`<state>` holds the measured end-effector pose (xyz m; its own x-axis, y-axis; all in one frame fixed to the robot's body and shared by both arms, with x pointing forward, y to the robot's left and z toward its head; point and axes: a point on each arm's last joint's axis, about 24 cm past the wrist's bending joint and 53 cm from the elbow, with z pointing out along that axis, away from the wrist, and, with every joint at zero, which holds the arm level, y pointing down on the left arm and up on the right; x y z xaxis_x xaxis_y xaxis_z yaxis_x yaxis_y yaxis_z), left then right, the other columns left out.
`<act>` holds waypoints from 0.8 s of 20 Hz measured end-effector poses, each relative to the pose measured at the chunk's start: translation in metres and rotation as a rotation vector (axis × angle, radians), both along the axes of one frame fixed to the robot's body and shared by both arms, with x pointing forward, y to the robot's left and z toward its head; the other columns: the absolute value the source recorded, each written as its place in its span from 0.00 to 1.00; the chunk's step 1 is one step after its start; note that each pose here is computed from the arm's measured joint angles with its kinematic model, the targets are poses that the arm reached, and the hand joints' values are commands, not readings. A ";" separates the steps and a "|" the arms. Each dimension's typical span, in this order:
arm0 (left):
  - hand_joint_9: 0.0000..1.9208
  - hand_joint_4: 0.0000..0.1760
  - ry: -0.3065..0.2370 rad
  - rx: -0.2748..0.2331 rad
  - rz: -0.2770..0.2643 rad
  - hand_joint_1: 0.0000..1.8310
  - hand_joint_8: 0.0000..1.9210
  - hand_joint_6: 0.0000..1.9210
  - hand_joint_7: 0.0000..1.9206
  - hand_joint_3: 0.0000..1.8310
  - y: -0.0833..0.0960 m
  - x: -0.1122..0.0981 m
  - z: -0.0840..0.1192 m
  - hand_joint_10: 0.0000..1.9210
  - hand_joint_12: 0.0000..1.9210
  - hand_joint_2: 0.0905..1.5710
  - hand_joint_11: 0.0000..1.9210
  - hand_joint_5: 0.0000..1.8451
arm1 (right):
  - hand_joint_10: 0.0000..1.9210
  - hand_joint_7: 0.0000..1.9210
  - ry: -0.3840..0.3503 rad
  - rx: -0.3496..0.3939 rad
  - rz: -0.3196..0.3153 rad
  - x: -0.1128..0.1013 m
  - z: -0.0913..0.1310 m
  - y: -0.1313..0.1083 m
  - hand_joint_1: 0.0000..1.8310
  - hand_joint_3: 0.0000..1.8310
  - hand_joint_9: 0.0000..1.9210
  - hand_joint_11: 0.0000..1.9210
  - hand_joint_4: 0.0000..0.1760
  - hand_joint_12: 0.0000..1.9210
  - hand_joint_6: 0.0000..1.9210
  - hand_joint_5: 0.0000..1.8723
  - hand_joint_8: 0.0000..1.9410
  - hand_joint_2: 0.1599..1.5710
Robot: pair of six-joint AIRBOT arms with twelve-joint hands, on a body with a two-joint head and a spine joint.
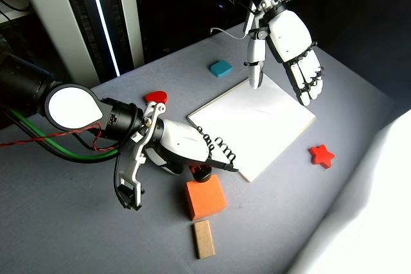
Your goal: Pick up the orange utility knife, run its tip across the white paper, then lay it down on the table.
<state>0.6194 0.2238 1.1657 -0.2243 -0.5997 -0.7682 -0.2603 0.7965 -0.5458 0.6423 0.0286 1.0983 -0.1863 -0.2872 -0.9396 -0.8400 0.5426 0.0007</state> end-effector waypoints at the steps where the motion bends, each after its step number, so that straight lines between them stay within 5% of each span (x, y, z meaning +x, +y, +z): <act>1: 0.01 0.39 0.000 0.000 0.001 0.14 0.00 0.00 0.00 0.00 0.000 0.000 0.000 0.00 0.13 0.74 0.00 0.00 | 0.78 0.10 0.001 0.004 0.002 0.000 0.000 0.001 0.69 0.01 0.06 0.00 0.00 0.93 0.57 0.12 0.69 0.74; 2: 0.01 0.39 0.000 0.000 0.002 0.14 0.00 0.00 0.00 0.00 0.000 0.000 0.000 0.00 0.13 0.74 0.00 0.00 | 0.87 0.08 0.002 0.007 0.005 -0.001 0.001 0.002 0.68 0.02 0.05 0.00 0.00 0.99 0.64 0.12 0.79 0.75; 3: 0.01 0.39 0.000 0.000 0.001 0.14 0.00 0.00 0.00 0.00 0.000 0.000 0.000 0.00 0.14 0.74 0.00 0.00 | 0.96 0.20 0.002 0.008 0.006 -0.001 0.001 0.002 0.59 0.01 0.05 0.02 0.00 1.00 0.79 0.24 0.96 0.86; 8: 0.01 0.39 0.000 0.001 0.005 0.14 0.00 0.00 0.00 0.00 0.002 0.001 0.000 0.00 0.17 0.74 0.00 0.00 | 1.00 0.25 0.005 0.018 0.011 -0.001 0.003 0.002 0.58 0.00 0.21 0.23 0.00 1.00 0.81 0.30 0.99 0.87; 11: 0.01 0.42 -0.003 0.000 0.006 0.13 0.00 0.00 0.00 0.00 0.002 0.001 0.001 0.00 0.16 0.74 0.00 0.00 | 1.00 0.27 0.001 0.019 0.015 -0.002 0.004 0.002 0.62 0.00 0.41 0.39 0.00 1.00 0.73 0.35 1.00 0.85; 14: 0.01 0.42 -0.002 0.000 0.008 0.13 0.00 0.00 0.00 0.00 0.003 0.001 0.001 0.00 0.13 0.74 0.00 0.00 | 1.00 0.61 0.001 -0.013 -0.013 0.003 -0.004 -0.006 0.59 0.00 0.66 0.66 0.00 1.00 0.79 0.38 1.00 0.85; 15: 0.01 0.42 -0.002 0.000 0.007 0.13 0.00 0.00 0.00 0.00 0.003 0.002 0.001 0.00 0.14 0.74 0.00 0.00 | 1.00 0.69 -0.001 -0.013 -0.015 0.004 -0.003 -0.008 0.70 0.00 0.77 0.81 0.00 1.00 0.96 0.51 1.00 0.82; 16: 0.01 0.40 -0.004 -0.001 0.006 0.12 0.00 0.00 0.00 0.00 0.002 0.002 0.001 0.00 0.17 0.74 0.00 0.00 | 1.00 0.76 -0.003 -0.013 -0.017 0.005 -0.002 -0.009 0.73 0.00 0.86 0.91 0.01 1.00 0.99 0.63 1.00 0.82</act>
